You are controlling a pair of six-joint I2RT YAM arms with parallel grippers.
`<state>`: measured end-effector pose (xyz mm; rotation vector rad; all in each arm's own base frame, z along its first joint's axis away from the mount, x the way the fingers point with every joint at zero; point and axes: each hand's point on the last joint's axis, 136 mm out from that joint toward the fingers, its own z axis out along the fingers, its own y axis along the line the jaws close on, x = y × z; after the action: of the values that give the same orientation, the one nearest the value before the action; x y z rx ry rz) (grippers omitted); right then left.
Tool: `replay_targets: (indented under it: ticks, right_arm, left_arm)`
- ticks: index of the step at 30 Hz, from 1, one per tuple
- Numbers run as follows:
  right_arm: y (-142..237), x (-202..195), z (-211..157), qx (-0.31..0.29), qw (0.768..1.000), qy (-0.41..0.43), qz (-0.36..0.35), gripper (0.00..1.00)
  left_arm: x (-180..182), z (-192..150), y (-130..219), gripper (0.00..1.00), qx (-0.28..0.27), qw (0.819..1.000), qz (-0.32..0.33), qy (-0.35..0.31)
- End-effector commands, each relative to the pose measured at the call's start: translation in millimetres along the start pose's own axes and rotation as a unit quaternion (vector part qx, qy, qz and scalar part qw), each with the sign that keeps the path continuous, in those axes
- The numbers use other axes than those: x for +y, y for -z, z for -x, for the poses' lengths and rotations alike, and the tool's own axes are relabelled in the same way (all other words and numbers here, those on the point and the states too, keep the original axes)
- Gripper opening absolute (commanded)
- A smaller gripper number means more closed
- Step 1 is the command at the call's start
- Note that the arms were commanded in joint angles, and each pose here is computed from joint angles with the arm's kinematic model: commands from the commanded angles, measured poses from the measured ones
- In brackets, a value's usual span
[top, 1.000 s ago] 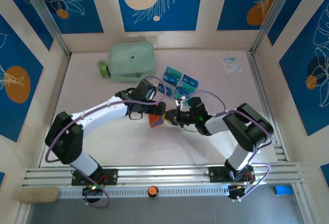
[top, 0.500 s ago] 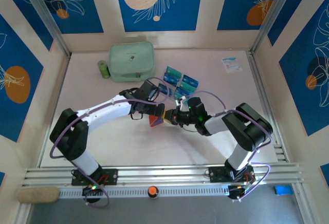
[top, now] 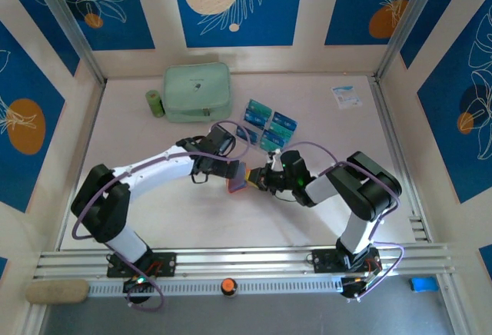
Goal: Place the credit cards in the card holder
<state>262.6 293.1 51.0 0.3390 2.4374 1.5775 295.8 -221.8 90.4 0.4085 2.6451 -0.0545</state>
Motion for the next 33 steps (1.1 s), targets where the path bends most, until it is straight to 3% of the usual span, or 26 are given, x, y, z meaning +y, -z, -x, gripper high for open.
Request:
replay_targets:
  ticks: [1,21,27,33]
  right_arm:
    - [0.7,-5.2,2.8,-0.019,1.000,0.000,-0.005,0.00]
    - [-1.6,-29.2,-22.4,-0.044,0.996,-0.005,-0.075,0.00]
    - [3.9,-29.5,-24.1,-0.032,0.997,-0.001,-0.077,0.33]
    - [28.1,-26.3,-23.4,-0.038,0.994,0.019,-0.102,0.39]
  left_arm:
    - [12.2,-16.7,-0.1,1.00,0.016,0.999,0.029,-0.022]
    - [45.4,-57.9,-40.4,1.00,0.072,0.988,0.125,-0.058]
    - [47.9,-65.3,-43.2,1.00,0.075,0.988,0.128,-0.050]
    - [45.8,-67.3,-42.9,1.00,0.074,0.989,0.120,-0.040]
